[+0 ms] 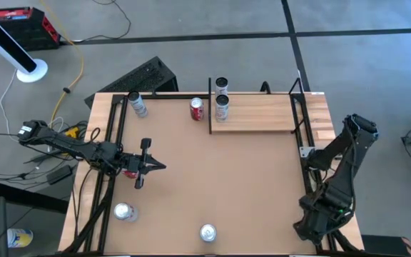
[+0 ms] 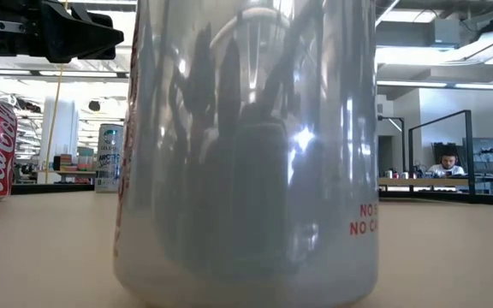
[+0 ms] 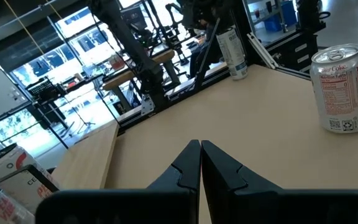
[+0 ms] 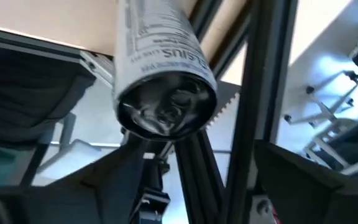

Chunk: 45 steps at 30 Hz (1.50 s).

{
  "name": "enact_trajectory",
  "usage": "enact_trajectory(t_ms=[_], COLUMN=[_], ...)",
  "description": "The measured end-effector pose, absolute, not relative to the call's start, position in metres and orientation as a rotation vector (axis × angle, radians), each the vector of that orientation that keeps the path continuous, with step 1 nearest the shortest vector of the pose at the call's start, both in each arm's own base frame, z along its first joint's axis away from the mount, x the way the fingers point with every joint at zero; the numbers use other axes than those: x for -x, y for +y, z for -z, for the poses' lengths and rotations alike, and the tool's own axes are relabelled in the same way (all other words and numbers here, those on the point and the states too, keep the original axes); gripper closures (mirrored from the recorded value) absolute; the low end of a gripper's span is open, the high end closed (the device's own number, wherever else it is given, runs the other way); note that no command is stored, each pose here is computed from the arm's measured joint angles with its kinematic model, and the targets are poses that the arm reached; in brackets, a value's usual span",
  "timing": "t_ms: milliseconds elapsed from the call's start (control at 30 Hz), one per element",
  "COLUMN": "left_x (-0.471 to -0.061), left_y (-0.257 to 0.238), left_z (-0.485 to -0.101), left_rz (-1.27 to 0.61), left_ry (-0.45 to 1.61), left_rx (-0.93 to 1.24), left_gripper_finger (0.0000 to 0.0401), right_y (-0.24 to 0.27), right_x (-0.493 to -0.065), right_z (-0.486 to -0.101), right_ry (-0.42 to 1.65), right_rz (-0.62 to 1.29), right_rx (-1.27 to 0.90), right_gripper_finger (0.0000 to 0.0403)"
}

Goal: Place canned beverage on shelf
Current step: Put the bottom white-blue soda can on the shelf

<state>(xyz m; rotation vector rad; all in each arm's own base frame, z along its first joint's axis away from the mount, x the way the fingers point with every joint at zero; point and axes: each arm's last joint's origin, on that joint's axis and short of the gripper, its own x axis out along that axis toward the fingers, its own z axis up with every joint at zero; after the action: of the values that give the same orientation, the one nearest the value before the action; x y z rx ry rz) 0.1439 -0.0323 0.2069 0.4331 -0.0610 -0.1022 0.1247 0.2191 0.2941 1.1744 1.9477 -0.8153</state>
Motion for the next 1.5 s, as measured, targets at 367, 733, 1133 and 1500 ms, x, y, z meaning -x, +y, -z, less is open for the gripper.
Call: enact_trajectory(t_ms=[367, 733, 1133, 1500], left_x=[-0.144, -0.144, -0.144, -0.144], left_y=[-0.032, -0.032, -0.032, -0.032], left_z=[-0.206, -0.206, -0.206, -0.206], left_rz=[0.103, 0.103, 0.103, 0.103], left_ry=[-0.056, -0.056, -0.056, -0.056], left_rx=[-0.434, -0.434, -0.434, -0.434], left_gripper_finger=[0.0401, 0.0401, 0.0401, 0.0401], right_y=[0.222, 0.224, 0.222, 0.2], right_x=[-0.128, -0.129, -0.131, -0.149], right_z=[-0.292, -0.271, -0.265, -0.276], right_ry=[1.88, 1.863, 1.862, 1.851], right_rz=[0.734, 0.674, 0.703, 0.663], right_rx=[-1.188, -1.176, -1.187, -1.101], right_gripper_finger=[0.0006, 0.0007, 0.0072, 0.0126])
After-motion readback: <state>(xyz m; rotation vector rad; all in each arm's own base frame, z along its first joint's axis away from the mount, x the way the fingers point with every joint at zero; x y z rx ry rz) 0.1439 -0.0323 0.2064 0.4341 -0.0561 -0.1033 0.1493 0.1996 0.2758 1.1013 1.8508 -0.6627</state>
